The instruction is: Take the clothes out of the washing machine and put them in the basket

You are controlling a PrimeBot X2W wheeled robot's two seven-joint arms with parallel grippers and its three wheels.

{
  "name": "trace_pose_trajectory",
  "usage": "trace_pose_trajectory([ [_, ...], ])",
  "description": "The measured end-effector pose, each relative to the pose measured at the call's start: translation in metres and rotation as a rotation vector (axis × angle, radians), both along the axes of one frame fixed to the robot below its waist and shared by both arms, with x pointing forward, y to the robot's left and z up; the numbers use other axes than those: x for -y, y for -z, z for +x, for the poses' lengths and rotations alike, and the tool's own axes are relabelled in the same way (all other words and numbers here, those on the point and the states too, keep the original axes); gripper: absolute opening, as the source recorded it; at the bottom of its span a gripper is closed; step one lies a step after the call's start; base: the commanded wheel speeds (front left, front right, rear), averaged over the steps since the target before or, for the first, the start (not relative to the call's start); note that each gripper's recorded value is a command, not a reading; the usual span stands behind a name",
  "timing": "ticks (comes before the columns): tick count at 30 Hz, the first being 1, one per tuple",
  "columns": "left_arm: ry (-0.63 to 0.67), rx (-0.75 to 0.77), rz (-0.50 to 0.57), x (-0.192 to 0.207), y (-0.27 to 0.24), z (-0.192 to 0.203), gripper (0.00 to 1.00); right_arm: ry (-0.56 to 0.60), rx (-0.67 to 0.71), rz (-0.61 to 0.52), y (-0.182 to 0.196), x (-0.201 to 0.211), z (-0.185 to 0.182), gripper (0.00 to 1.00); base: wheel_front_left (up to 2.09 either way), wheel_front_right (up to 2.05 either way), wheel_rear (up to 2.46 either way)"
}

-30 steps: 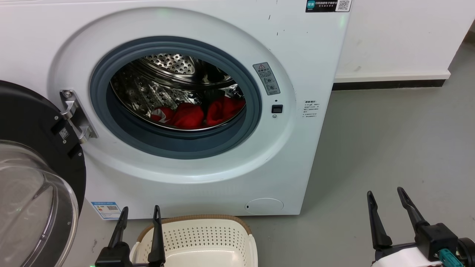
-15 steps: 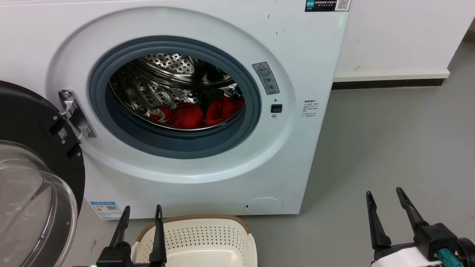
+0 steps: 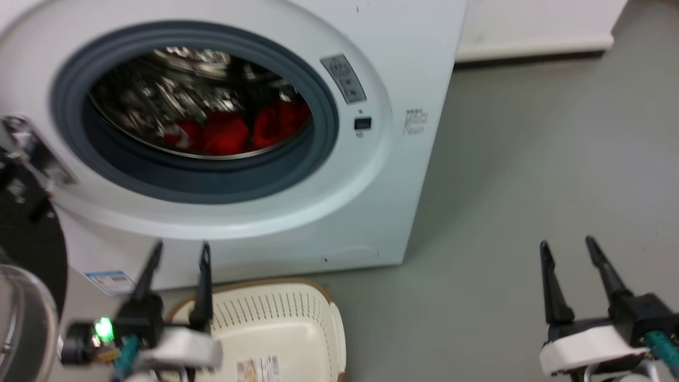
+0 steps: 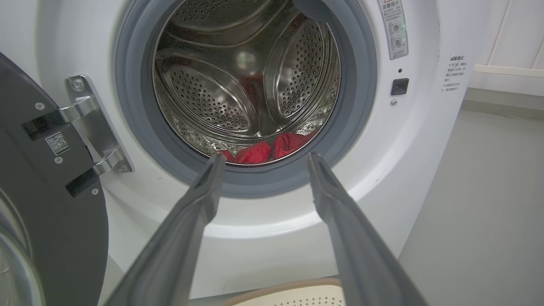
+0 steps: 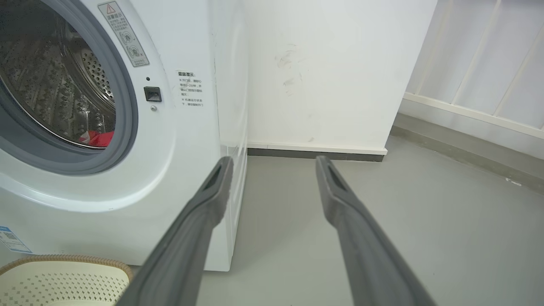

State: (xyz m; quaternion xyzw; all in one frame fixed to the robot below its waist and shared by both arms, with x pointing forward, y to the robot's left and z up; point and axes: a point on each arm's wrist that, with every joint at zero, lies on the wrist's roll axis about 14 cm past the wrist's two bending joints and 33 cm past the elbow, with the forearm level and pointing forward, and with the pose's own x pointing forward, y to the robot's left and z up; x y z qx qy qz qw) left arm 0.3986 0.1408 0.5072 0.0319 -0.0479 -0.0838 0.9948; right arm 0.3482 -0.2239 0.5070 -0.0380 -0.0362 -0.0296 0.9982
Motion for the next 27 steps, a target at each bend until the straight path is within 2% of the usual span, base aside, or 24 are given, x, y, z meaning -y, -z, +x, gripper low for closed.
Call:
trace_pose_trajectory([
  [5, 0.073, 0.045, 0.052, 0.003, -0.005, 0.070, 1.00, 0.048, -0.036, 0.004, 0.012, 0.017, 0.021, 1.00, 0.00, 0.00, 0.00],
  [10, 0.127, -0.011, 0.150, -0.004, 0.026, 0.144, 1.00, 0.075, -0.109, 0.012, 0.039, 0.027, 0.038, 1.00, 0.00, 0.00, 0.00],
  [15, 0.143, -0.136, 0.216, -0.002, 0.059, 0.222, 1.00, 0.097, -0.198, 0.025, 0.073, 0.033, 0.046, 1.00, 0.00, 0.00, 0.00],
  [19, 0.186, -0.300, 0.265, 0.011, 0.100, 0.260, 1.00, 0.099, -0.260, 0.035, 0.095, 0.033, 0.048, 1.00, 0.00, 0.00, 0.00],
  [22, 0.187, -0.340, 0.279, 0.014, 0.103, 0.292, 1.00, 0.094, -0.302, 0.045, 0.109, 0.030, 0.047, 1.00, 0.00, 0.00, 0.00],
  [27, 0.193, -0.482, 0.288, 0.025, 0.128, 0.322, 1.00, 0.118, -0.326, 0.064, 0.117, 0.034, 0.045, 1.00, 0.00, 0.00, 0.00],
])
